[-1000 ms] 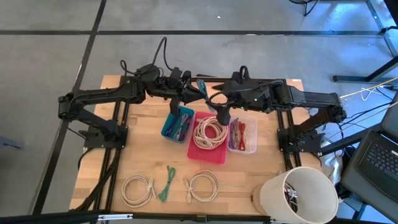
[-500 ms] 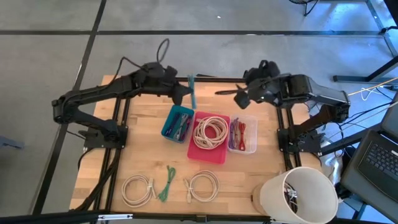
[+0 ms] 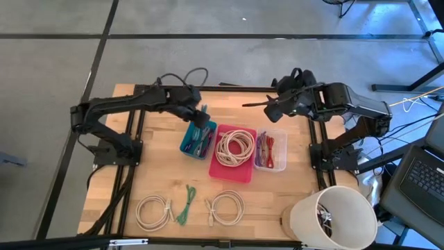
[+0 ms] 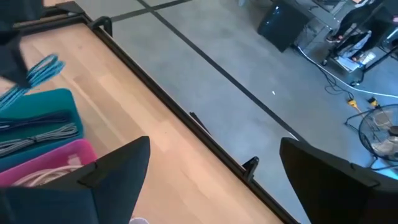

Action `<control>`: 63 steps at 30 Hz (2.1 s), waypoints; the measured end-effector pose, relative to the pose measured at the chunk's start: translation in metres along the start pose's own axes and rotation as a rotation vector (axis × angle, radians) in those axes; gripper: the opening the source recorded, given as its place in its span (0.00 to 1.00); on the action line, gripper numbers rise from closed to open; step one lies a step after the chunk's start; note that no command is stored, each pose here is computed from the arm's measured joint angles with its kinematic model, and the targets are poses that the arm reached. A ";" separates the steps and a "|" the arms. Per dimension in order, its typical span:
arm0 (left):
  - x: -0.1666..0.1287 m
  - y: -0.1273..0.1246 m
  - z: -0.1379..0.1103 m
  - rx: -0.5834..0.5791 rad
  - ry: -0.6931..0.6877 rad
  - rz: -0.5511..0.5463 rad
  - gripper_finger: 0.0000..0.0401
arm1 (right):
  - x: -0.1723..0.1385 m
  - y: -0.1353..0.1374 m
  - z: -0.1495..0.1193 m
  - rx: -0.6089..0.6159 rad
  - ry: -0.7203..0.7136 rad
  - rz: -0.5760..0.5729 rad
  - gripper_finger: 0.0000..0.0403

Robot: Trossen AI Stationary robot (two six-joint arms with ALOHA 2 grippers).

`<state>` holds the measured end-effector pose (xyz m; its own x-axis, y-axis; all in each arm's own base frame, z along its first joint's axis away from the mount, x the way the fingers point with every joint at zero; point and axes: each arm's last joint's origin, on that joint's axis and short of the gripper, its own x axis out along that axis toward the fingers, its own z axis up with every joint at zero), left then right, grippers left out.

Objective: Pick & Place USB Port
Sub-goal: Put the blue and black charger cable into the blue bin, then put the white charger cable into the pink bin

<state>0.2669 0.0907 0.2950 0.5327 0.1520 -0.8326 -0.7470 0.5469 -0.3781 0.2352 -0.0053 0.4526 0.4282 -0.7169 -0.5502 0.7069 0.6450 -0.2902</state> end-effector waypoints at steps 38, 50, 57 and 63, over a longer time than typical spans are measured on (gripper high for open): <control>0.152 0.050 -0.019 -0.120 0.449 0.101 0.03 | 0.000 -0.004 -0.012 0.058 0.125 0.021 0.90; 0.141 0.047 -0.014 -0.099 0.395 0.092 0.36 | 0.000 -0.003 -0.012 0.059 0.131 0.028 0.90; 0.130 0.042 -0.012 -0.138 0.410 0.021 0.56 | 0.000 -0.003 -0.012 0.059 0.131 0.029 0.90; 0.088 0.031 -0.004 -0.148 0.304 -0.050 0.59 | 0.000 -0.003 -0.012 0.054 0.131 0.029 0.90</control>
<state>0.2889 0.1177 0.2077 0.4437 -0.1370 -0.8856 -0.7842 0.4189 -0.4577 0.2261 -0.0040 0.4444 0.3742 -0.6555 -0.6560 0.7265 0.6469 -0.2320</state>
